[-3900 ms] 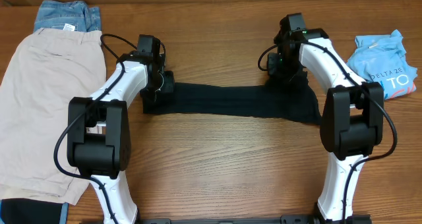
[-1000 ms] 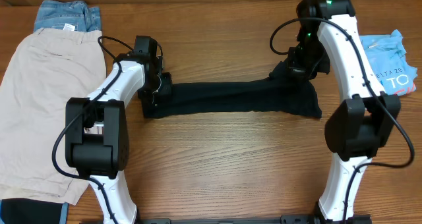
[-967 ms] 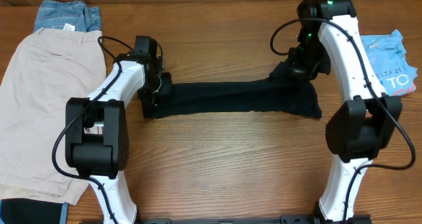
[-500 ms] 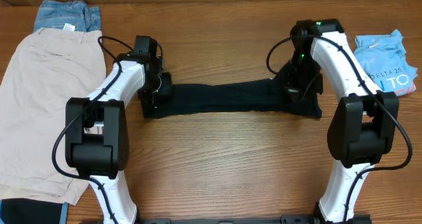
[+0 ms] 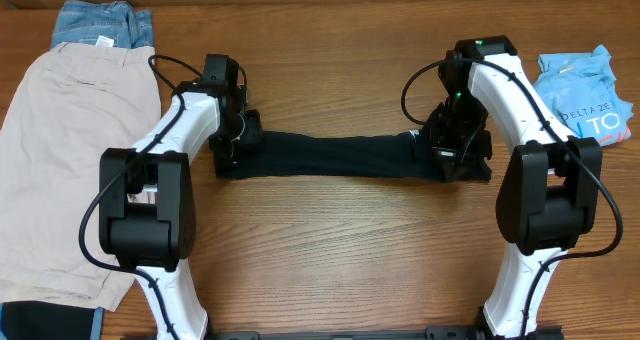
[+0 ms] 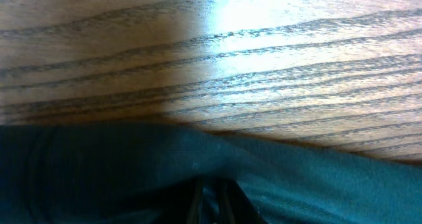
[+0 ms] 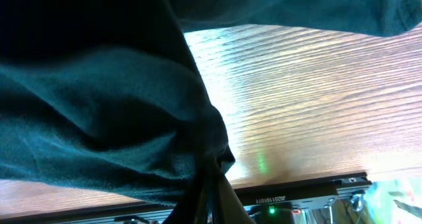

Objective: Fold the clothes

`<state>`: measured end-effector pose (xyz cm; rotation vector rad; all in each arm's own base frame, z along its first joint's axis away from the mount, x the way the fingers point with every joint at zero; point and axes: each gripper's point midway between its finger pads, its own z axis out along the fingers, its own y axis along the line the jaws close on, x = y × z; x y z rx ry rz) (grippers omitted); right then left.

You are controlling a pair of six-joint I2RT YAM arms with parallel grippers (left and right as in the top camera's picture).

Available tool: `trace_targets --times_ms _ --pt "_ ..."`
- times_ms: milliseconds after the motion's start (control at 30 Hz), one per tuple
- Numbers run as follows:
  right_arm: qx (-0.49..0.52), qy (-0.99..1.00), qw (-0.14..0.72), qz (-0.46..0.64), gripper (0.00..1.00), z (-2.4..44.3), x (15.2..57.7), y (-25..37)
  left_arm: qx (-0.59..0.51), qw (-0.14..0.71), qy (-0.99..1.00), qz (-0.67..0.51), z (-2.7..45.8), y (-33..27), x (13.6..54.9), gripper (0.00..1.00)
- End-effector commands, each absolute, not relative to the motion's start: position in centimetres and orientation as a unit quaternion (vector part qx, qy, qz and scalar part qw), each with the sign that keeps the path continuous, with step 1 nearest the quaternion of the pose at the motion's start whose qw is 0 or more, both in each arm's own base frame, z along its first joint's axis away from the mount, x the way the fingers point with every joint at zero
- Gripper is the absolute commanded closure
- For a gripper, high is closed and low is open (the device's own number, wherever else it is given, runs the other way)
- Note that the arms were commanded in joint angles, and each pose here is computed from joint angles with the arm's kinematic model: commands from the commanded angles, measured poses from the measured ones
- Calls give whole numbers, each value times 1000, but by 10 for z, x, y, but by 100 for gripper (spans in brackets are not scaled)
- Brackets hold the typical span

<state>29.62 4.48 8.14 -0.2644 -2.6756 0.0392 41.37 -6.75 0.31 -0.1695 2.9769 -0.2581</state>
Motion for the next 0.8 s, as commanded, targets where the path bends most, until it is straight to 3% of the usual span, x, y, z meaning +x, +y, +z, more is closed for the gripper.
trace_targets --times_ms 0,367,600,767 --pt "-87 -975 205 13 95 83 301 44 -60 57 995 -57 -9 -50 403 86" --pt "-82 -996 -23 -34 95 64 413 57 -60 56 995 -57 -9 -50 402 86" --pt "-83 -994 -65 -27 95 66 433 53 -60 56 995 -57 -9 -50 402 85" --pt "-85 -994 -66 6 86 64 432 42 -60 54 995 -57 -9 -50 401 86"
